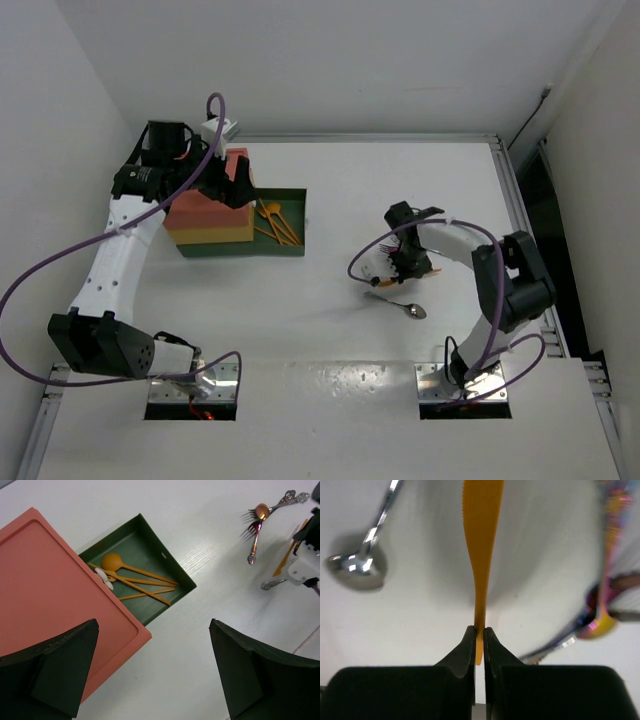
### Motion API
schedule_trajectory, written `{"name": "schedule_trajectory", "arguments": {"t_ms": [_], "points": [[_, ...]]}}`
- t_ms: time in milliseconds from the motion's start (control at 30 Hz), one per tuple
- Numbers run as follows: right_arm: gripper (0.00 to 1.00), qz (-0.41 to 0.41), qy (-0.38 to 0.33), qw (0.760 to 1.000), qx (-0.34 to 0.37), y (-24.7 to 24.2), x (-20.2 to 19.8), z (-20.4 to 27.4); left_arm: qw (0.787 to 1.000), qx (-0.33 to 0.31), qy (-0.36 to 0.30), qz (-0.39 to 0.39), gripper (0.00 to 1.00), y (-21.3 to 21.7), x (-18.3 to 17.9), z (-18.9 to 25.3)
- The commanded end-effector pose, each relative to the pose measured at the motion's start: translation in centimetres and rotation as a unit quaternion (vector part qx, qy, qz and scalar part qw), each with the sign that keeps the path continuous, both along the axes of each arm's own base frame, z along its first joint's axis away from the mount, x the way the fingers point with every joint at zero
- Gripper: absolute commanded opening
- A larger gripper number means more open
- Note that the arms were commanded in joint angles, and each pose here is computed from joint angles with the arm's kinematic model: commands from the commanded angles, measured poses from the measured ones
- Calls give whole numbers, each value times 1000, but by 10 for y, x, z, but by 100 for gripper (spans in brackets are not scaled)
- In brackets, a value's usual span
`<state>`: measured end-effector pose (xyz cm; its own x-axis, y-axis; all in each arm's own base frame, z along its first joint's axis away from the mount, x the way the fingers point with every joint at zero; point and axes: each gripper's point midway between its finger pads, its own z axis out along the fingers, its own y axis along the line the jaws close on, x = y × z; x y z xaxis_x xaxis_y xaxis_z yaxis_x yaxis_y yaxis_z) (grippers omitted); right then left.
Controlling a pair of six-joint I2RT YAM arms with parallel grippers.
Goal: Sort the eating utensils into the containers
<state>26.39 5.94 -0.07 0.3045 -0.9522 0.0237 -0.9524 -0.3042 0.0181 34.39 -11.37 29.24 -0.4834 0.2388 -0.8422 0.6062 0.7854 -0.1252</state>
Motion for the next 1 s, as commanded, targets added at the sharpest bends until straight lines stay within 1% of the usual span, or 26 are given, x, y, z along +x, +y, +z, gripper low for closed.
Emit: {"name": "schedule_trajectory", "arguments": {"t_ms": [0, 33, 67, 100, 133, 167, 233, 267, 300, 333, 367, 400, 433, 467, 500, 533, 567, 600, 633, 667, 733, 800, 867, 900, 933, 967], "points": [[0, -12, -36, 993, 112, 44, 11, 74, 1000, -10, -19, -7, 100, -4, -6, 9], [0, -37, -34, 990, 131, 49, 6, 92, 1000, -13, -20, -5, 100, -5, -5, 11], [0, -57, -36, 985, 156, 59, 10, 105, 1000, -18, -18, -1, 100, -5, -4, 9], [0, -70, -48, 972, 218, 88, 24, 138, 1000, -18, -21, 9, 100, -3, -1, 11], [0, -133, 4, 958, 253, 107, 20, 141, 999, -19, -21, 40, 100, 2, 7, 10], [0, -150, -9, 943, 298, 129, 42, 176, 998, -21, -23, 57, 100, 5, 11, 11], [0, -200, 38, 917, 342, 161, 53, 193, 995, -23, -26, 97, 100, 16, 19, 14], [0, -265, 69, 890, 365, 178, 61, 203, 992, -30, -18, 121, 100, 23, 24, 12], [0, -277, 104, 865, 405, 205, 78, 214, 990, -30, -21, 135, 100, 26, 26, 15], [0, -291, 125, 851, 419, 220, 83, 217, 988, -28, -14, 150, 100, 32, 30, 11], [0, -294, 121, 836, 447, 239, 98, 225, 987, -25, -15, 156, 100, 35, 31, 10], [0, -338, 149, 809, 458, 254, 102, 229, 985, -21, -15, 171, 100, 39, 32, 9], [0, -354, 161, 800, 457, 266, 110, 217, 983, -15, -16, 180, 100, 43, 33, 9], [0, -357, 151, 786, 481, 276, 126, 220, 981, -14, -15, 191, 100, 46, 34, 8], [0, -381, 176, 770, 480, 288, 124, 220, 980, -10, -21, 199, 100, 49, 33, 11], [0, -393, 193, 768, 468, 299, 127, 201, 974, -7, -25, 224, 100, 59, 37, 13], [0, -388, 205, 760, 479, 307, 132, 207, 973, -2, -21, 230, 100, 61, 37, 8], [0, -390, 218, 757, 477, 317, 130, 204, 970, -6, -30, 241, 100, 64, 38, 13], [0, -407, 228, 749, 470, 320, 132, 199, 964, -1, -23, 267, 100, 74, 38, 8], [0, -406, 232, 748, 470, 329, 135, 190, 962, -3, -39, 272, 100, 76, 41, 15], [0, -407, 232, 747, 471, 337, 135, 185, 959, -3, -33, 283, 100, 81, 41, 8], [0, -407, 229, 753, 463, 349, 134, 164, 958, -3, -33, 283, 100, 81, 41, 8], [0, -411, 221, 756, 460, 354, 139, 155, 960, -5, -33, 279, 100, 80, 41, 8], [0, -411, 222, 759, 454, 354, 139, 148, 960, -5, -33, 279, 100, 80, 41, 8], [0, -415, 218, 768, 436, 355, 138, 129, 960, -5, -33, 279, 100, 80, 41, 8], [0, -418, 214, 769, 434, 356, 141, 126, 960, -5, -33, 279, 100, 80, 41, 8]]}}
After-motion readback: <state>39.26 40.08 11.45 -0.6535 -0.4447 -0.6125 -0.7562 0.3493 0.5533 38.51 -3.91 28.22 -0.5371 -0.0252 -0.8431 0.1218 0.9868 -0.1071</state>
